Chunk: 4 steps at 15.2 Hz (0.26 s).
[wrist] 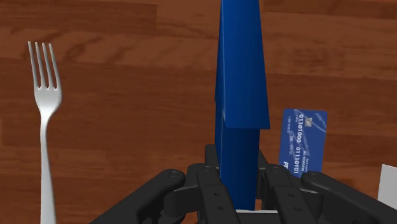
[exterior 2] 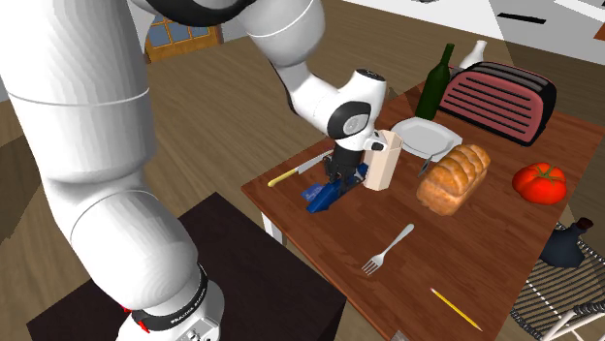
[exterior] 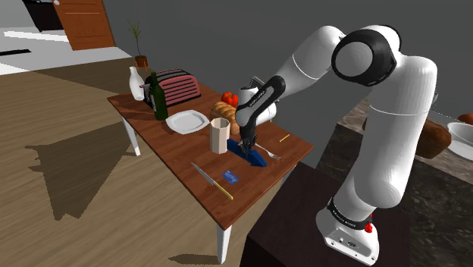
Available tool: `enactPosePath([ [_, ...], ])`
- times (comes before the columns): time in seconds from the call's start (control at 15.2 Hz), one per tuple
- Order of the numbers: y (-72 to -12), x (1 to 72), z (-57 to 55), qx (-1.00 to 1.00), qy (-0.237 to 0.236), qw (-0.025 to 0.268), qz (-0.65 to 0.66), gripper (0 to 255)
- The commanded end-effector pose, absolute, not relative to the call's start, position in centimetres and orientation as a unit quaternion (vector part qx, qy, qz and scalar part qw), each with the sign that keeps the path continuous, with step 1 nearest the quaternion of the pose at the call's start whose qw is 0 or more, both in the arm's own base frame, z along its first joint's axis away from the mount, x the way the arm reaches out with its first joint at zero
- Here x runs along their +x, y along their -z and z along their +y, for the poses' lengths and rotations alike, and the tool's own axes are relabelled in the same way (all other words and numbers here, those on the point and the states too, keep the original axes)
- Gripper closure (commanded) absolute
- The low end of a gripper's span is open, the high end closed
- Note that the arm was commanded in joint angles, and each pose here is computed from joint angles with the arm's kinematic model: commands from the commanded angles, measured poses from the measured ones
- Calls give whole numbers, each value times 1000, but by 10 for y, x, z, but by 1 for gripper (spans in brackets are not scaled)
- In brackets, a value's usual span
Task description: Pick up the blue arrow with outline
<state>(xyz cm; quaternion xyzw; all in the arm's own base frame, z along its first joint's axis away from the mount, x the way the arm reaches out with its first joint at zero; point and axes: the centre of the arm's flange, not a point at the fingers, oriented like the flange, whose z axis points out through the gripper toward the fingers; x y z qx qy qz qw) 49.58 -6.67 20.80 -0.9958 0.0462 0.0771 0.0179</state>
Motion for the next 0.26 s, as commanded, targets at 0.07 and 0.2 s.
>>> enactPosePath([
  [0.07, -225, 495, -67, -996, -77, 18, 46, 255],
  [0.2, -226, 495, -67, -996, -77, 18, 46, 255],
])
